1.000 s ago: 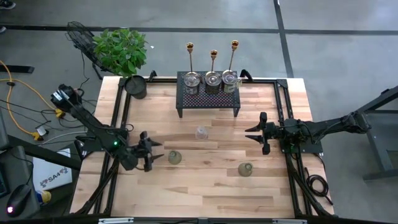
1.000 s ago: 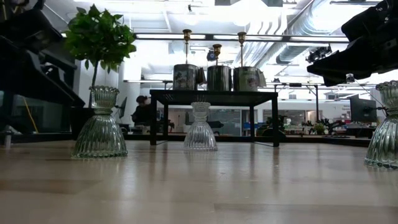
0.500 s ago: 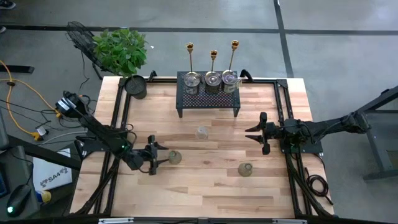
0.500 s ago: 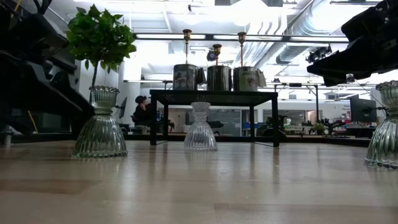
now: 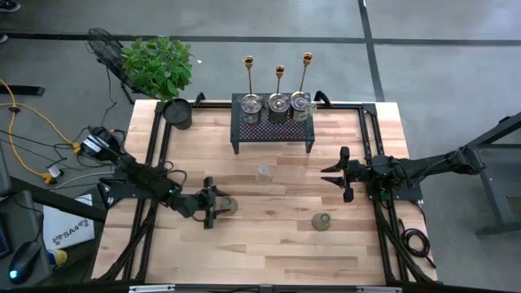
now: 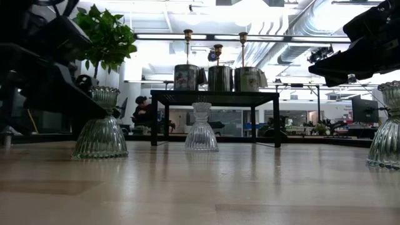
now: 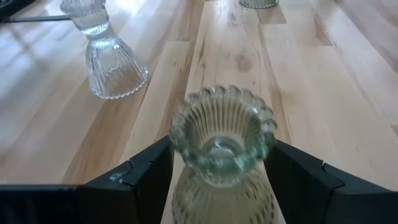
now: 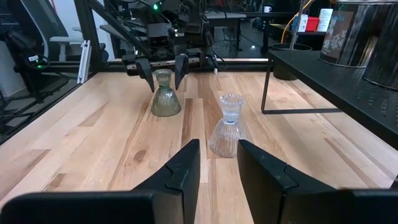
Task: Pick & Place candle stick holders
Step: Put the top green glass candle holder on the shelf
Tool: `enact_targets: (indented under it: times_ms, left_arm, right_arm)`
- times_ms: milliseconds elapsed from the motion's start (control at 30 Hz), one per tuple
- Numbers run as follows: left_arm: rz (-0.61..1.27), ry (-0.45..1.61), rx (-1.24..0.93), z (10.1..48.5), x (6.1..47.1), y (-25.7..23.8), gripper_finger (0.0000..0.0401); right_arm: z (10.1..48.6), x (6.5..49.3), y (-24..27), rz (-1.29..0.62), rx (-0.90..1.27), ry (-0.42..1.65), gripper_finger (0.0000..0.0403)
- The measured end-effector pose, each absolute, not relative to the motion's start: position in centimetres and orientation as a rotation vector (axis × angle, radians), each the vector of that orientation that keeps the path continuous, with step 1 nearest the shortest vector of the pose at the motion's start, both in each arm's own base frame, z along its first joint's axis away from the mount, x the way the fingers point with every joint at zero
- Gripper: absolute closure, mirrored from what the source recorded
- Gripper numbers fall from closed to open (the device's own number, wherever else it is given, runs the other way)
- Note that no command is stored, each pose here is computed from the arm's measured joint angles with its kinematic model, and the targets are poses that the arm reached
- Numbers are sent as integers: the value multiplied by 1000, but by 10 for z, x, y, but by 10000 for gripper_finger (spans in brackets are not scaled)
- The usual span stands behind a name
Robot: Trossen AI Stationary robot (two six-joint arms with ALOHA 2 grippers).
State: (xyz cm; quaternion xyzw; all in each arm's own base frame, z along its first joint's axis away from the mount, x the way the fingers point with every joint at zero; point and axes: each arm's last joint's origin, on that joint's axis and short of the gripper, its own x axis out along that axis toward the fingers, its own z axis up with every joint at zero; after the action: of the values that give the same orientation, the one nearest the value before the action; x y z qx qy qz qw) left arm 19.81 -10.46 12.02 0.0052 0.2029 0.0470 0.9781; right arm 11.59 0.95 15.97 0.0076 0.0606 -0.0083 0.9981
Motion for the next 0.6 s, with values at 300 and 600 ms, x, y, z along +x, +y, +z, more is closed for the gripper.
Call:
enact_targets:
  times_ms: [300, 600]
  left_arm:
    - [72, 418, -5, 120, 201, -101, 203]
    - [76, 408, -12, 121, 201, -101, 285]
  right_arm:
    - [160, 116, 9, -16, 15, 121, 304]
    - [160, 116, 9, -17, 15, 121, 304]
